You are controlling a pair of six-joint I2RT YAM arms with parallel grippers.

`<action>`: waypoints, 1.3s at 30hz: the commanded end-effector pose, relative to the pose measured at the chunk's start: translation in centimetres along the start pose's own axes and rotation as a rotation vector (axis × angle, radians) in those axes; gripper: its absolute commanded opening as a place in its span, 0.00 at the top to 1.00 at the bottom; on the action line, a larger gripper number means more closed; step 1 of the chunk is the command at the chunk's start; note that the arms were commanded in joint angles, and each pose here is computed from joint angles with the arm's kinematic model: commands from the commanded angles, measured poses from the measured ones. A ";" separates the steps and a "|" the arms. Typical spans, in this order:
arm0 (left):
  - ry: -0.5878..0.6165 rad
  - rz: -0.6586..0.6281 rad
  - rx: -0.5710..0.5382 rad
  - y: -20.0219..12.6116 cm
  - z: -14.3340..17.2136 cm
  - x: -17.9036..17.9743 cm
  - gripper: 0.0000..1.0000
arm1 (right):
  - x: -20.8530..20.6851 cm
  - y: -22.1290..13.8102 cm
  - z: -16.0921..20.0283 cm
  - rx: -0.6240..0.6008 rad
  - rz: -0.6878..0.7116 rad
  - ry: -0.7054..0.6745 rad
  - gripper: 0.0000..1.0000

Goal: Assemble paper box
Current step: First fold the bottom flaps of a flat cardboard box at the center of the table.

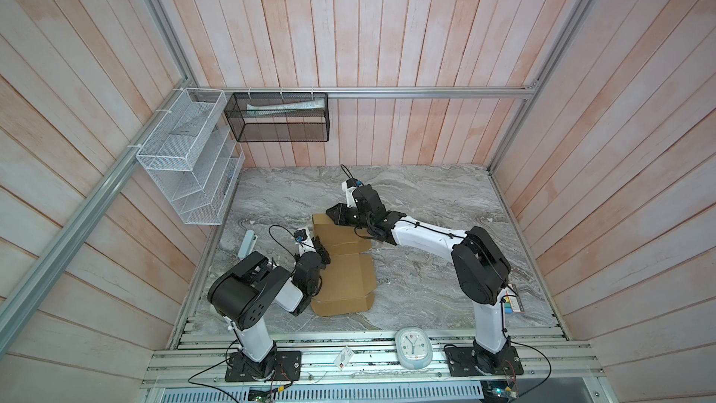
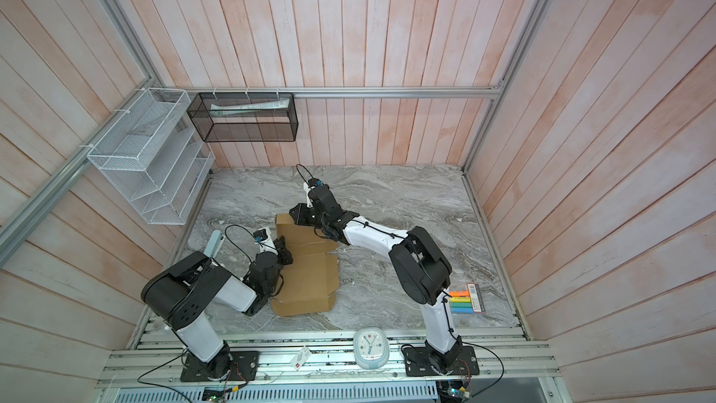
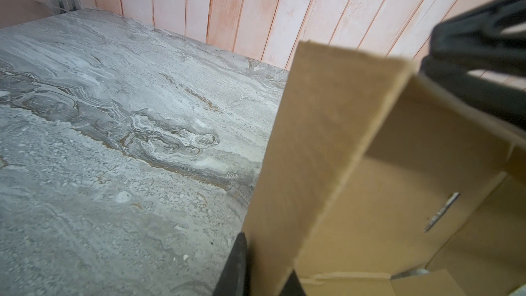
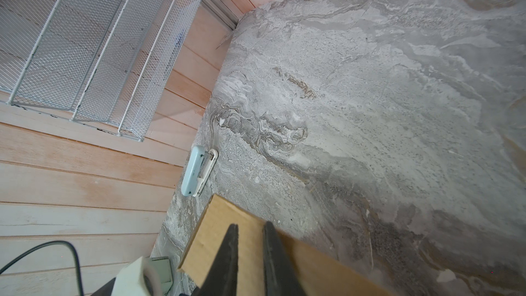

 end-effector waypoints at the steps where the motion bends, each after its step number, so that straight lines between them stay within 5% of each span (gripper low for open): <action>1: -0.009 0.008 0.041 0.0 1.5 0.1 0.87 | -4.6 0.3 4.8 0.154 0.150 0.052 0.81; 7: -0.006 -0.008 0.027 0.0 1.2 0.4 1.00 | -4.7 0.3 4.8 0.153 0.153 0.055 0.81; 13: -0.009 0.010 0.015 -0.2 0.7 0.1 1.00 | -4.0 -0.3 3.9 0.123 0.151 0.053 0.80; 23: -0.011 0.047 0.007 -1.3 -0.5 -0.4 1.00 | -2.3 -1.8 0.6 0.053 0.129 0.017 0.65; 39: -0.012 0.053 -0.003 -1.9 -2.0 -0.9 1.00 | -1.6 -8.2 -3.7 -0.048 0.198 -0.092 0.50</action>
Point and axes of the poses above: each gripper's point midway between its finger pads, its own y axis out along the fingers, its own x axis along the line the jaws close on, z = x × y, the point moved 1 cm from there along -y, back along the fingers, and after that the axes turned 3 degrees about y, right-handed, at the moved point
